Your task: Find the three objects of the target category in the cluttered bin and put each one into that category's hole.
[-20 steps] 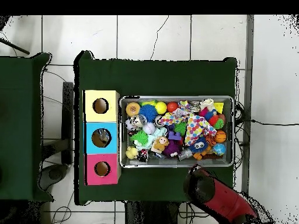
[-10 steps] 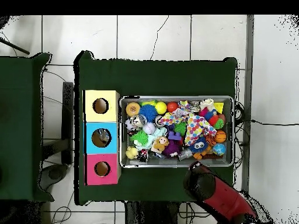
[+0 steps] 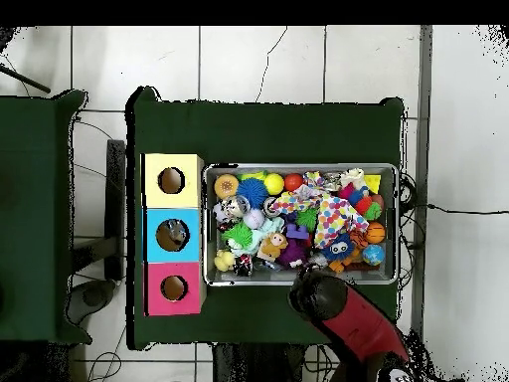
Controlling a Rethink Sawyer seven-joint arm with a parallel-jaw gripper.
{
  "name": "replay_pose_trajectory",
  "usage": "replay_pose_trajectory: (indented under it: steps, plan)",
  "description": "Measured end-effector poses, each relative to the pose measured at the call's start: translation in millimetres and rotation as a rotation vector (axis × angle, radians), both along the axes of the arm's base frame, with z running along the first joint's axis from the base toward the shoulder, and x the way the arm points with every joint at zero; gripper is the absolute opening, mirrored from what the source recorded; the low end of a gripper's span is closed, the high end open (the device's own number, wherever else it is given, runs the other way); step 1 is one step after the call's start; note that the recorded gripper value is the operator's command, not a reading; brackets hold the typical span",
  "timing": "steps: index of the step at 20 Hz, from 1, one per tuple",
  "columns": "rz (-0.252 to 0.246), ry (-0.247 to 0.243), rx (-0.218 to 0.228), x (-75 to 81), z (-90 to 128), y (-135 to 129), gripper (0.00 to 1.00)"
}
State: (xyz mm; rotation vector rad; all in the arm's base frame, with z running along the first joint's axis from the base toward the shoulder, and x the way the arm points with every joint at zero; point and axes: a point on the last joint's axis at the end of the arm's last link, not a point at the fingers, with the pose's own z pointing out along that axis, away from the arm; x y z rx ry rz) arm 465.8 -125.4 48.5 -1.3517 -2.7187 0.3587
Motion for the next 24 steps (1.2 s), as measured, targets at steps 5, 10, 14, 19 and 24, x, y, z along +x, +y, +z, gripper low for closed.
replay_pose_trajectory:
  steps: [5, 10, 14, 19, 24]
  plan:
    - [-0.091, 0.025, 0.024, 3.0, 5.2, 19.0, 1.00]
    - [-0.168, 0.032, 0.020, 6.4, 2.8, 30.1, 1.00]
    - [-0.215, 0.028, 0.012, 8.9, -1.5, 36.4, 1.00]
    - [-0.262, 0.025, 0.010, 10.0, -5.6, 36.9, 1.00]
    - [-0.290, 0.031, 0.006, 10.1, -13.2, 37.6, 1.00]
